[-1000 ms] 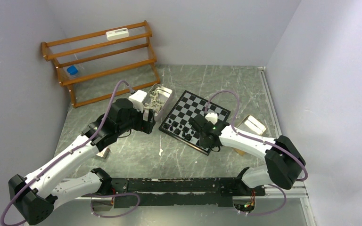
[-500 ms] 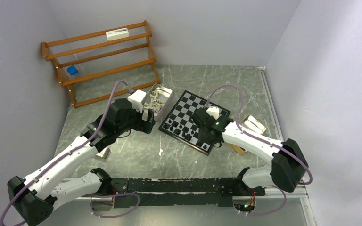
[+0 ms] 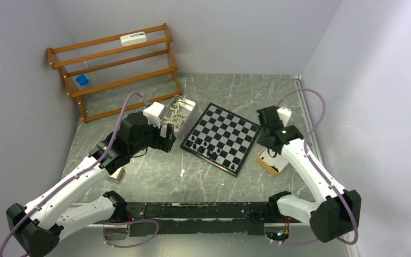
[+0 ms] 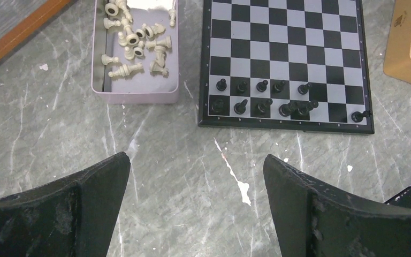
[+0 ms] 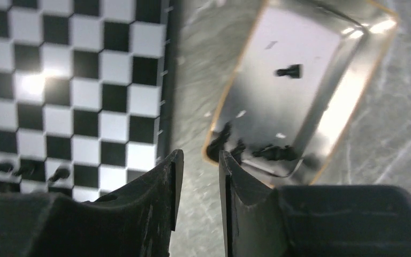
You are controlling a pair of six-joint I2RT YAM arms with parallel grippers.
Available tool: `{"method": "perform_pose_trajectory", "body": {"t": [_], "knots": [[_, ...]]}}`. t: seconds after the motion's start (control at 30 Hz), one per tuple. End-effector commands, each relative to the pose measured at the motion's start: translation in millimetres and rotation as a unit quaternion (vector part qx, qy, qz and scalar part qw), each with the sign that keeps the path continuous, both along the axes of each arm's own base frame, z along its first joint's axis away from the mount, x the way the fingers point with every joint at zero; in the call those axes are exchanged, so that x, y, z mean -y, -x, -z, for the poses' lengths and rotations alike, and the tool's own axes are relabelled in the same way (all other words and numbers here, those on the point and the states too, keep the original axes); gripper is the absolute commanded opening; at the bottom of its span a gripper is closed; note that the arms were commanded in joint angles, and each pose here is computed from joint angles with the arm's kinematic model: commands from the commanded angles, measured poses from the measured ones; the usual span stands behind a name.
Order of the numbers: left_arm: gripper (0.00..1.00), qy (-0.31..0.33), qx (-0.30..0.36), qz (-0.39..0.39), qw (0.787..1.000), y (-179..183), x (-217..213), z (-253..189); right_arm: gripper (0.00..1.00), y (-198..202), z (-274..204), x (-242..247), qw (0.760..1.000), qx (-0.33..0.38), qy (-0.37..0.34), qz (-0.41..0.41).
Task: Set up the chess pieces on the board
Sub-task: Pick up the chess piece from the storage box.
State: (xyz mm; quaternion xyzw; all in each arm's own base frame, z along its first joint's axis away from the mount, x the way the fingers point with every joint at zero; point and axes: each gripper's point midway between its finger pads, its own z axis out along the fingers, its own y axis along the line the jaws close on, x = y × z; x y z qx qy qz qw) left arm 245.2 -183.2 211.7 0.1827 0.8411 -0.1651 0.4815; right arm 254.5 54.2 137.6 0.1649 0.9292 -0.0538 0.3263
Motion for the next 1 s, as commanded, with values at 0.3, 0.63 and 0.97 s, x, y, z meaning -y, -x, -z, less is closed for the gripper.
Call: {"method": "perform_pose_trajectory", "body": {"t": [0.3, 0.63, 0.97], "knots": [[1.0, 0.014, 0.013, 0.024, 1.0, 5.9, 5.7, -11.5, 0.39, 2.9, 56.7, 99.9, 0.971, -0.041, -0.07, 0.224], [1.0, 0.013, 0.016, 0.023, 1.0, 6.0, 5.5, -11.9, 0.31, -6.3, 88.1, 120.7, 0.92, -0.05, -0.103, 0.376], [1.0, 0.006, 0.015, 0.015, 1.0, 3.8, 3.5, -10.1, 0.29, -21.3, 96.8, 127.8, 0.893, -0.045, -0.107, 0.435]]}}
